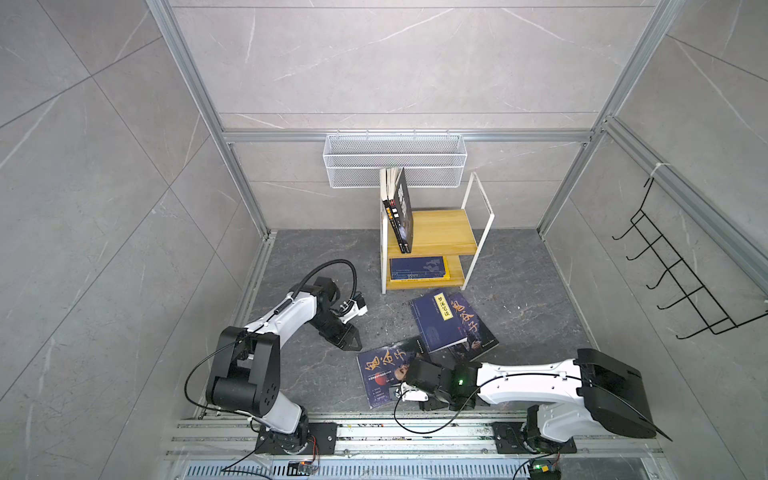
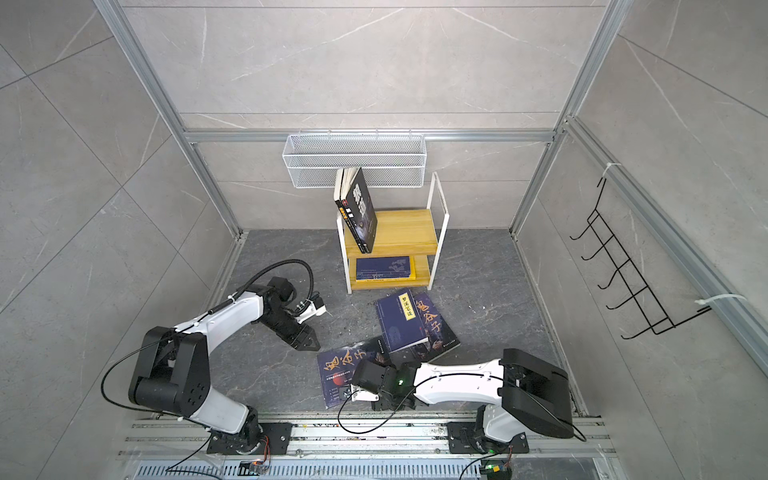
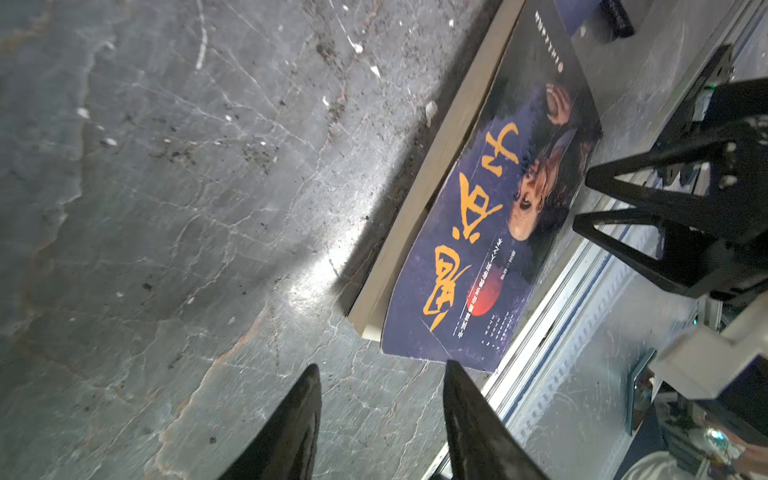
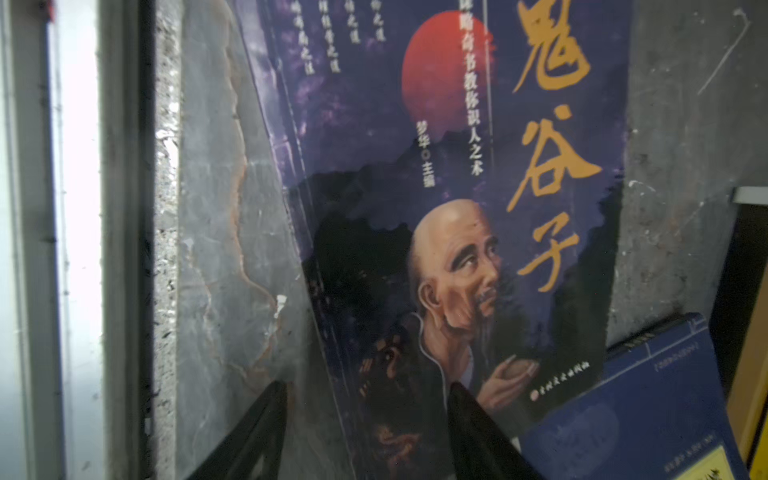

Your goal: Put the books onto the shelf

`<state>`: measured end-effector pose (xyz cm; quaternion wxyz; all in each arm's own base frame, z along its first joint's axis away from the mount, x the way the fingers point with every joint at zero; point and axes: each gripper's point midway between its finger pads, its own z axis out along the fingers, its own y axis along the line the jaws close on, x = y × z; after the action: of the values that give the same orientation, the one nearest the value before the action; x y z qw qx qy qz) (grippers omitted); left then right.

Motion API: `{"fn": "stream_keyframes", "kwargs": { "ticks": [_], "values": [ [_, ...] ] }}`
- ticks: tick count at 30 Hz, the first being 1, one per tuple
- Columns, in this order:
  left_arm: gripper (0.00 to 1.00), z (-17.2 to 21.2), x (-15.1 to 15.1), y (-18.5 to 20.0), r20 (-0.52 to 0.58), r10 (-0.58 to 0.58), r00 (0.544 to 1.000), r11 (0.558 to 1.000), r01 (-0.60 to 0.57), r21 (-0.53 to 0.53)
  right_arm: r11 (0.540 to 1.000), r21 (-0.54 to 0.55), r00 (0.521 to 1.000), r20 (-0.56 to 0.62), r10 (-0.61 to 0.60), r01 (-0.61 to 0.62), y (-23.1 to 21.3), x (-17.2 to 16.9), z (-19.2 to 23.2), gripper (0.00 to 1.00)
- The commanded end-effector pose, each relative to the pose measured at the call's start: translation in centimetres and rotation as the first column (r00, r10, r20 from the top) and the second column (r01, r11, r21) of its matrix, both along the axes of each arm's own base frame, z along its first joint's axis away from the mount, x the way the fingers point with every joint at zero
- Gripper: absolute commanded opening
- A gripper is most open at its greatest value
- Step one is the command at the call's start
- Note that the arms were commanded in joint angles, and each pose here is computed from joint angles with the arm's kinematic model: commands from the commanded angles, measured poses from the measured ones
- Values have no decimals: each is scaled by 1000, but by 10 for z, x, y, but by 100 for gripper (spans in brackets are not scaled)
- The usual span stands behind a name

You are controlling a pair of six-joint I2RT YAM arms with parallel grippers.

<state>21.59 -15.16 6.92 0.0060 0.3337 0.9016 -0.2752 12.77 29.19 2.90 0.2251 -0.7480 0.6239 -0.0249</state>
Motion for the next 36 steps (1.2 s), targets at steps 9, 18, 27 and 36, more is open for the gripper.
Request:
{"fn": "stream_keyframes", "kwargs": {
  "ticks": [9,18,27,36],
  "values": [
    [43,-10,-5,-9,-77,-75,994,997,76,18,997,40,992,110,-69,65,12,21,-13,62],
    [38,-15,-8,-4,-75,-78,994,996,81,46,997,25,976,202,-82,78,21,39,-19,61],
    [0,-1,-4,-4,-19,-61,998,997,62,42,997,23,966,246,-79,76,31,43,-14,62],
    [0,30,5,-19,-19,-14,1000,999,14,-41,996,82,883,463,-78,46,61,46,4,67]
  ]
}}
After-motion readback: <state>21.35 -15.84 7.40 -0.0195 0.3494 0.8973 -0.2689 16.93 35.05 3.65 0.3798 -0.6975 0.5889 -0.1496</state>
